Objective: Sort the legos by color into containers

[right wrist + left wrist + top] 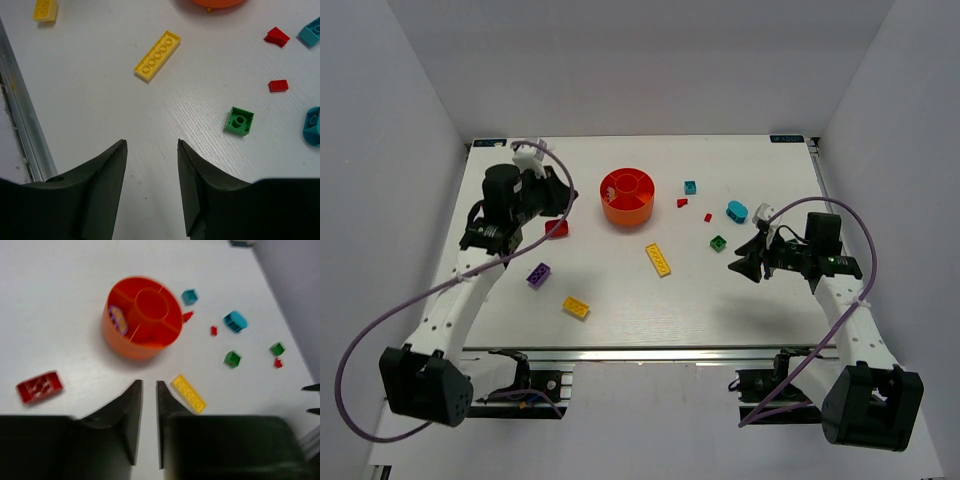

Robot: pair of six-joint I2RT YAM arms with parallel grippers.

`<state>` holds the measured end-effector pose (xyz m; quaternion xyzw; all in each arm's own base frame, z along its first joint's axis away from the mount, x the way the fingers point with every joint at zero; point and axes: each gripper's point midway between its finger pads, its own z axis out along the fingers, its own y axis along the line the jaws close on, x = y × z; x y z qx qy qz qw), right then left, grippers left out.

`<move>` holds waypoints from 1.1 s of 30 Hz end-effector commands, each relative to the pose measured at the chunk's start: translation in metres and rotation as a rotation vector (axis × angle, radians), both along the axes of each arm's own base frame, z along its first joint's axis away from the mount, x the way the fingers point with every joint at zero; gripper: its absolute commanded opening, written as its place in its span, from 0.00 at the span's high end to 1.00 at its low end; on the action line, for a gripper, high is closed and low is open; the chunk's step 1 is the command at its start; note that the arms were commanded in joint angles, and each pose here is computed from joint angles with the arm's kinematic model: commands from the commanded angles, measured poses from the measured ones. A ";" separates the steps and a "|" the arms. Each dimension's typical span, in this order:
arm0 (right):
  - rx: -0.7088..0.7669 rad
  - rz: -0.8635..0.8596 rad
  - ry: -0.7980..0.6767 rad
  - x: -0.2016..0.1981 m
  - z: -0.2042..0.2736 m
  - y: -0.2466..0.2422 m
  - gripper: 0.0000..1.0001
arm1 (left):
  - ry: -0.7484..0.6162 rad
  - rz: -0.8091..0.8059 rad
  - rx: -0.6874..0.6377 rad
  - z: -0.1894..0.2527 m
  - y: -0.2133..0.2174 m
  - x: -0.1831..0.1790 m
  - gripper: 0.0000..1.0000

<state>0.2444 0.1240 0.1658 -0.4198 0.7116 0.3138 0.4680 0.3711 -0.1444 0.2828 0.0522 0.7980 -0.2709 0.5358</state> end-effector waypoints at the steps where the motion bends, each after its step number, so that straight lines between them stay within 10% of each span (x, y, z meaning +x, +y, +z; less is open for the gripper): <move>1: 0.033 0.106 -0.029 -0.013 0.003 0.012 0.48 | 0.173 0.137 0.087 -0.054 0.031 -0.031 0.70; 5: 0.029 0.143 -0.045 -0.017 0.000 0.020 0.37 | 0.242 0.221 0.156 -0.074 0.054 -0.059 0.33; 9: 0.019 0.156 -0.033 -0.018 -0.004 0.026 0.31 | 0.290 0.323 0.227 -0.096 0.078 -0.073 0.19; 33: 0.000 0.136 -0.123 -0.019 0.019 0.024 0.26 | 0.632 0.234 0.695 -0.208 0.113 -0.072 0.20</move>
